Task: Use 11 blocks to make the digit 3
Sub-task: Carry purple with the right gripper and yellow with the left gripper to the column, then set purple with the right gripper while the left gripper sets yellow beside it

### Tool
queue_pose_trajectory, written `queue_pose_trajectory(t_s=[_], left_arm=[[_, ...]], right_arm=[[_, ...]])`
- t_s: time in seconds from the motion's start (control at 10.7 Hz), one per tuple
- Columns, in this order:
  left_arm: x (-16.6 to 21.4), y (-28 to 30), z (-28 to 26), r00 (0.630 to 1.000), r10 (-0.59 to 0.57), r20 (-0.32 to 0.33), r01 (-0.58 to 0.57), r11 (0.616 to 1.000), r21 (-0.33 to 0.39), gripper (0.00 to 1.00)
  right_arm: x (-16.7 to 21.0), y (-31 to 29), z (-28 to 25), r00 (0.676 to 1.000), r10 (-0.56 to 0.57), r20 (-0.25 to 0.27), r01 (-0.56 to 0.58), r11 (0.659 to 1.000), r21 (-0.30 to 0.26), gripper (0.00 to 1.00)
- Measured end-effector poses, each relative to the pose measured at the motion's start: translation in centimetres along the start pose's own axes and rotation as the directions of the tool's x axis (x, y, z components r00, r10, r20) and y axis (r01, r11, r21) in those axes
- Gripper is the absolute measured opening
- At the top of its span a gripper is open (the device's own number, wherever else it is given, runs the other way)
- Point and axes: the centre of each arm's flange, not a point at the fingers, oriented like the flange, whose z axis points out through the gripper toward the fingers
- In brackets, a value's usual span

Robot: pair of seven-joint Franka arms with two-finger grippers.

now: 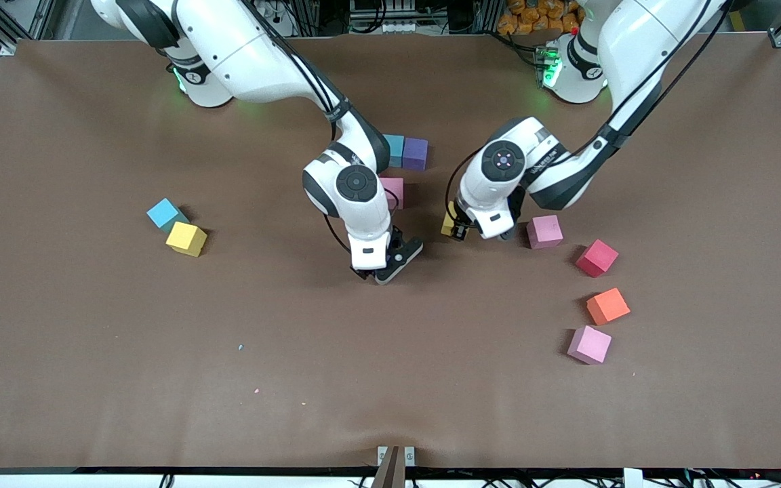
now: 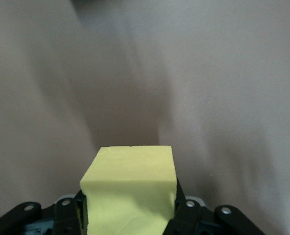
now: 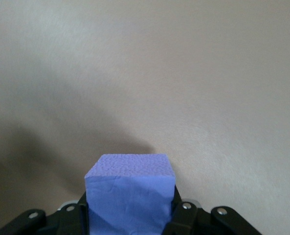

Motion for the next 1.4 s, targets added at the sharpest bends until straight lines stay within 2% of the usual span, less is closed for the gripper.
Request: queue_pose_trajectory(t_s=[0.19, 0.37, 0.56, 0.75, 0.93, 1.4], left_arm=[[-1.1, -0.5, 0.2, 0.997, -0.076, -0.002, 0.076, 0.997, 0.004, 0.62], [-1.9, -1.0, 0.5, 0.99, -0.142, -0.006, 0.142, 0.99, 0.009, 0.62], [-3.5, -1.9, 1.1, 0.985, -0.175, -0.009, 0.175, 0.984, 0.019, 0.62], [-5.2, -2.7, 1.8, 0.985, -0.175, 0.0, 0.175, 0.984, 0.023, 0.62], [-6.5, -3.4, 2.6, 0.987, -0.163, 0.007, 0.163, 0.986, 0.034, 0.62], [-7.5, -3.9, 3.8, 0.988, -0.15, 0.029, 0.148, 0.988, 0.046, 0.62]], right_arm=[[-0.6, 0.0, -1.9, 0.988, 0.153, 0.007, -0.153, 0.988, -0.003, 0.58], [-2.9, 0.1, -2.6, 0.969, 0.241, 0.047, -0.241, 0.97, -0.019, 0.56], [-5.4, 0.1, -2.4, 0.937, 0.339, 0.081, -0.337, 0.941, -0.04, 0.55], [-6.6, -0.8, -2.0, 0.902, 0.424, 0.086, -0.421, 0.906, -0.049, 0.55], [-7.6, -1.6, -1.1, 0.869, 0.49, 0.073, -0.488, 0.872, -0.042, 0.55], [-9.0, -2.8, 0.0, 0.83, 0.55, 0.095, -0.546, 0.835, -0.064, 0.55]])
